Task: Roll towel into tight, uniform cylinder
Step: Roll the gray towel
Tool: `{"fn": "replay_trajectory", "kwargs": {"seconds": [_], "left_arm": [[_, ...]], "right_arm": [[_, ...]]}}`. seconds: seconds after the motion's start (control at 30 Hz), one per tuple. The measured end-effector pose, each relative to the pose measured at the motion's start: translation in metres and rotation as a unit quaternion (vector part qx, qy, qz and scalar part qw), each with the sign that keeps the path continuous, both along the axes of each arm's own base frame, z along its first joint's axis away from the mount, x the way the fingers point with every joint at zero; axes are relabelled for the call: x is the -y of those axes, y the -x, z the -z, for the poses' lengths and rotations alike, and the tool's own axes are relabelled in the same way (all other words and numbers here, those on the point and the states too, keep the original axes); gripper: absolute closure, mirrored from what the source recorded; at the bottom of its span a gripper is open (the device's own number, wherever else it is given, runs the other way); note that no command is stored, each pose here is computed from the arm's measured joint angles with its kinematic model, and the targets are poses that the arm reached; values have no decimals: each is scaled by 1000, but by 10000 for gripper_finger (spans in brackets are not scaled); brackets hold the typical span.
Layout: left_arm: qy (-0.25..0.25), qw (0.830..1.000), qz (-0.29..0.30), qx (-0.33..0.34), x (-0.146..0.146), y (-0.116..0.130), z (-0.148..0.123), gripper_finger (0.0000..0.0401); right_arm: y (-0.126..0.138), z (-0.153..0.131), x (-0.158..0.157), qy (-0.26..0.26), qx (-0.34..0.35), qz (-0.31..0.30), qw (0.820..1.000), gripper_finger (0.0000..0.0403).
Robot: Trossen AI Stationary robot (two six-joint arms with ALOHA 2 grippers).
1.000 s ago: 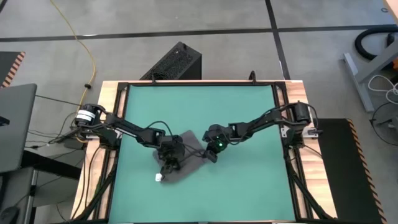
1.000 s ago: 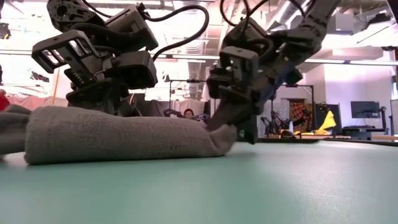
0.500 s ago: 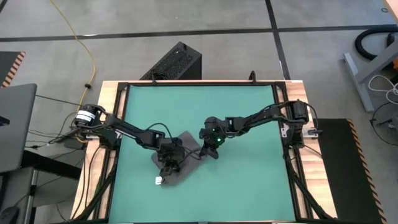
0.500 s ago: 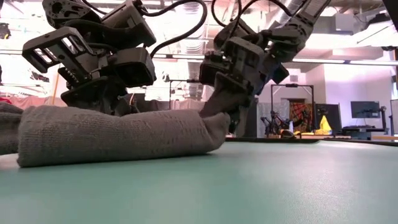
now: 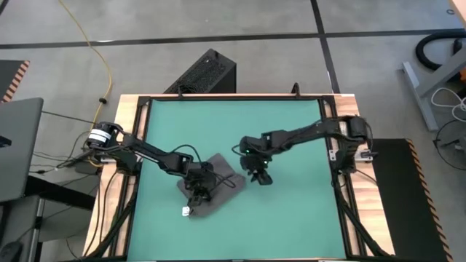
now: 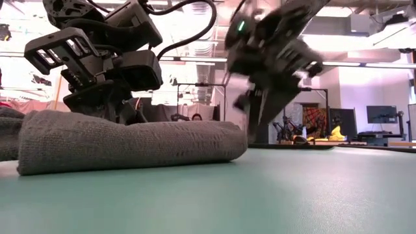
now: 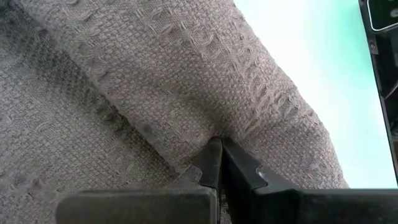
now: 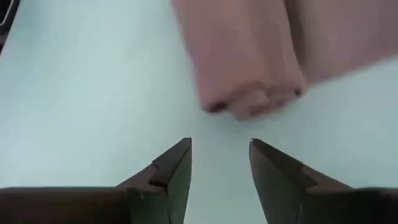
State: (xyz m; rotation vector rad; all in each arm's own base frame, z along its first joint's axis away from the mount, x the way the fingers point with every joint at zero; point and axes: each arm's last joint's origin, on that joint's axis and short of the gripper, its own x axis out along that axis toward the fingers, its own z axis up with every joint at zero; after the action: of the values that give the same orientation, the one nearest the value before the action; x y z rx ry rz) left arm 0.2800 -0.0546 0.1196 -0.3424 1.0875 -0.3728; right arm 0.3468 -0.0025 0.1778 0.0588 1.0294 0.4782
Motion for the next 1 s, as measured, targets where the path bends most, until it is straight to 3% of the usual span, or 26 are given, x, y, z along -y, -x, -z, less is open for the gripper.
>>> {"fn": "replay_trajectory", "kwargs": {"seconds": [0.17, 0.27, 0.4, 0.5, 0.57, 0.73, 0.83, 1.0], "left_arm": [[2, 1000, -1, 4, 0, -1, 0, 401], [1, 1000, 0, 5, 0, -1, 0, 401], [2, 1000, 0, 6, 0, -1, 0, 401], [4, 1000, -4, 5, 0, -1, -1, 401], [6, 1000, -7, 5, 0, -1, -1, 401], [13, 1000, -10, 7, 0, -2, -1, 401], [17, 1000, -16, 4, 0, -2, -1, 401], [22, 1000, -18, 1, 1, -2, -1, 401]], "right_arm": [[32, -31, -23, 71, 157, -11, 985, 243], [53, -32, -33, 72, 290, -12, 954, 257], [72, -8, -50, 126, 393, -97, 905, 260], [72, 0, -56, 172, 398, -91, 896, 251], [71, 6, -57, 202, 377, -71, 901, 238], [55, 13, -64, 221, 356, -67, 905, 180], [47, 25, -71, 262, 324, -89, 905, 142], [31, 36, -84, 364, 309, -110, 872, 104]]}}
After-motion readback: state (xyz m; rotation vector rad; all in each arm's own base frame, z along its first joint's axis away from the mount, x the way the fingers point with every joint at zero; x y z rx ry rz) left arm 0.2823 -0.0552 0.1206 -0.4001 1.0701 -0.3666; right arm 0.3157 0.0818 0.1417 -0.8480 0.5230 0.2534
